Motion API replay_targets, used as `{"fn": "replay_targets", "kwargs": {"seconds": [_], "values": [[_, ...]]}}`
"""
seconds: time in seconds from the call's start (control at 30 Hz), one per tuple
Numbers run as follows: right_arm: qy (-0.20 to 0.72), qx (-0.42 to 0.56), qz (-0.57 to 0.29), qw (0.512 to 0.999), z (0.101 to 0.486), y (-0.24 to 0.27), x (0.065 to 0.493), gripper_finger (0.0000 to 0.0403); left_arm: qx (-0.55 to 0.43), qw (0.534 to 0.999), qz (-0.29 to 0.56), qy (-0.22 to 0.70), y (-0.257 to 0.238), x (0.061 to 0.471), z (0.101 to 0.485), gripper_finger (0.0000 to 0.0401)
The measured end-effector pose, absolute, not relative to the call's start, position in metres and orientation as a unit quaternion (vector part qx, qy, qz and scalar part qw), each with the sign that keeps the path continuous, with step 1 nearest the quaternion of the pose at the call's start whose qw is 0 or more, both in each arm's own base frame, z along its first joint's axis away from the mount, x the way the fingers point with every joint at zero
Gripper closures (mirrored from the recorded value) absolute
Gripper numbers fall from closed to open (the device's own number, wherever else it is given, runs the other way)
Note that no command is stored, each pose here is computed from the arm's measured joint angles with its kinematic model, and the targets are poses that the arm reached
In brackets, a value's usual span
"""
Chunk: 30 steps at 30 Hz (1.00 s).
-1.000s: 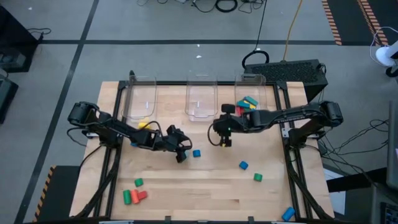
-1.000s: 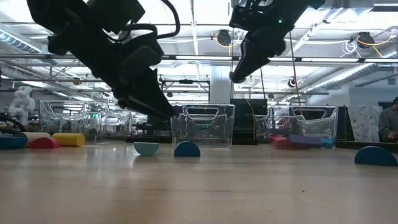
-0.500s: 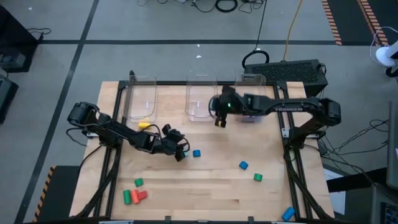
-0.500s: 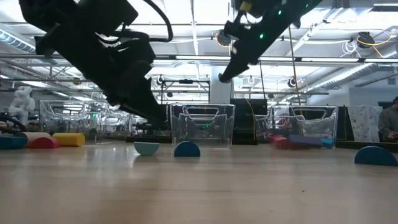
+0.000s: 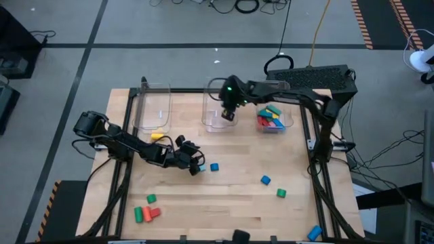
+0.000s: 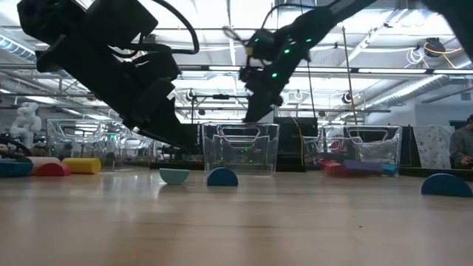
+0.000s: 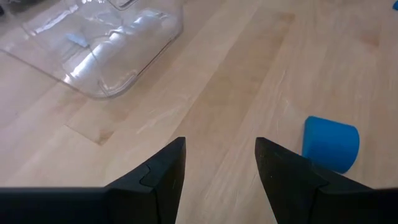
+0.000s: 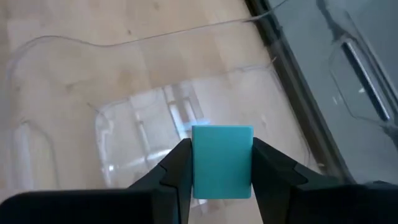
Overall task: Sort blocks by size
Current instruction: Put the light blue half circle block into the center transparent bin
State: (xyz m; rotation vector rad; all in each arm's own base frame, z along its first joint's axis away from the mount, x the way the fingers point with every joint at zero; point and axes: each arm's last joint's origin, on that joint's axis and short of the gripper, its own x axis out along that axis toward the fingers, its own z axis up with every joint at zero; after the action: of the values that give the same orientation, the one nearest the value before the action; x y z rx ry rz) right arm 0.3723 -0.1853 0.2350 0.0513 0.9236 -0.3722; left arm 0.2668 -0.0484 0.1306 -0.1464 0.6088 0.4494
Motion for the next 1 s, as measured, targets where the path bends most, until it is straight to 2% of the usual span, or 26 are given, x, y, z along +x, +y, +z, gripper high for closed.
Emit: {"fn": "replay_targets", "kwargs": {"seconds": [0.37,0.6,0.77,0.87,1.0], "values": [[0.516,0.068,-0.106,0.847,0.206,-0.224,0.41,0.0289,-0.077,0.927,0.206,0.303,-0.053,0.266,0.13,0.0205],[0.542,0.083,-0.093,0.831,0.177,-0.231,0.42,0.0289,-0.081,0.928,0.198,0.305,-0.06,0.264,0.129,0.0205],[0.549,0.087,-0.091,0.826,0.172,-0.23,0.42,0.0287,-0.078,0.927,0.204,0.304,-0.059,0.263,0.129,0.0205],[0.548,0.086,-0.092,0.827,0.172,-0.23,0.421,0.027,-0.076,0.927,0.208,0.303,-0.059,0.264,0.129,0.0205],[0.547,0.086,-0.092,0.827,0.172,-0.231,0.421,0.0226,-0.074,0.927,0.208,0.304,-0.058,0.263,0.129,0.0205]]}}
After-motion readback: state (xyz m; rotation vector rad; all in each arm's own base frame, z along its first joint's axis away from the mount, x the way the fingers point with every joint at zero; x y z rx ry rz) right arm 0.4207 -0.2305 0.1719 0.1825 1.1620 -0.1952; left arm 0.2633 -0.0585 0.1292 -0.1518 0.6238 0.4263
